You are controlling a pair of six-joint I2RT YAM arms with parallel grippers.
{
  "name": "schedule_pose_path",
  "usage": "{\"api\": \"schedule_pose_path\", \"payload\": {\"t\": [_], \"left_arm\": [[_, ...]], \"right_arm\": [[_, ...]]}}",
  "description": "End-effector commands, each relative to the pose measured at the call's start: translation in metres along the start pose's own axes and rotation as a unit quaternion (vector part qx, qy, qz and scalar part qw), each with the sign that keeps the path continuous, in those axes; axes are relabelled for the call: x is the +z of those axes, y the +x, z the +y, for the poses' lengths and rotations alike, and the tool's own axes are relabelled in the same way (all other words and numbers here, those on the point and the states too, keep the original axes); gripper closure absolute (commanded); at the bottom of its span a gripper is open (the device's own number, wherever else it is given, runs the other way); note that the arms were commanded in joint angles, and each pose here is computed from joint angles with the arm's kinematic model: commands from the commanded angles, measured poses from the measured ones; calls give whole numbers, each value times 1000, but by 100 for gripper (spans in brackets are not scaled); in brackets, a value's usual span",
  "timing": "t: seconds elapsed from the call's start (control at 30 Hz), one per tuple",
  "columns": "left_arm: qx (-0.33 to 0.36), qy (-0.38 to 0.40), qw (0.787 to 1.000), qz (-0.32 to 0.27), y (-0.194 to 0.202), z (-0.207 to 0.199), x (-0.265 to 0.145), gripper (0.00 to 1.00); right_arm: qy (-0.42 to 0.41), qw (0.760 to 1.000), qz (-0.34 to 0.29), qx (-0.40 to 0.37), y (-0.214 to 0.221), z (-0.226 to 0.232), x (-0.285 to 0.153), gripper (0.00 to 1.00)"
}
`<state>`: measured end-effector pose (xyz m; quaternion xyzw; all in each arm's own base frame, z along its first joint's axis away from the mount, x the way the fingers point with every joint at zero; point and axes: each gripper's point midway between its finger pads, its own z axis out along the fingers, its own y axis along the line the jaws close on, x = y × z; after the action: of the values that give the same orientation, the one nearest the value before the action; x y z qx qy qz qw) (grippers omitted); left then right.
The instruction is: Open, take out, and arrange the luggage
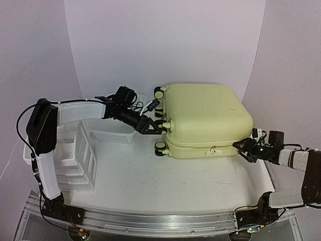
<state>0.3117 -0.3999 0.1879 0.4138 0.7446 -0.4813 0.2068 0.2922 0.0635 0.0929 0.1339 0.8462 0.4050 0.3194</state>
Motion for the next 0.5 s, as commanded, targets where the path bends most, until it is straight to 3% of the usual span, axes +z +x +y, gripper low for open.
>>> {"api": "schedule_pose_path", "payload": {"t": [0.0, 0.2, 0.33, 0.47], "left_arm": [[82, 34, 995, -54, -48, -42, -16, 31], [79, 20, 995, -60, -55, -38, -21, 29], [76, 14, 995, -60, -56, -37, -25, 29], [73, 5, 996, -60, -57, -37, -29, 28]], "right_arm": [[-101, 993, -11, -53, -16, 41, -1, 36], [-95, 993, -39, -61, -13, 47, -13, 47], [-86, 995, -24, -42, -14, 37, -5, 59], [-67, 997, -24, -28, -15, 27, 0, 64]]}}
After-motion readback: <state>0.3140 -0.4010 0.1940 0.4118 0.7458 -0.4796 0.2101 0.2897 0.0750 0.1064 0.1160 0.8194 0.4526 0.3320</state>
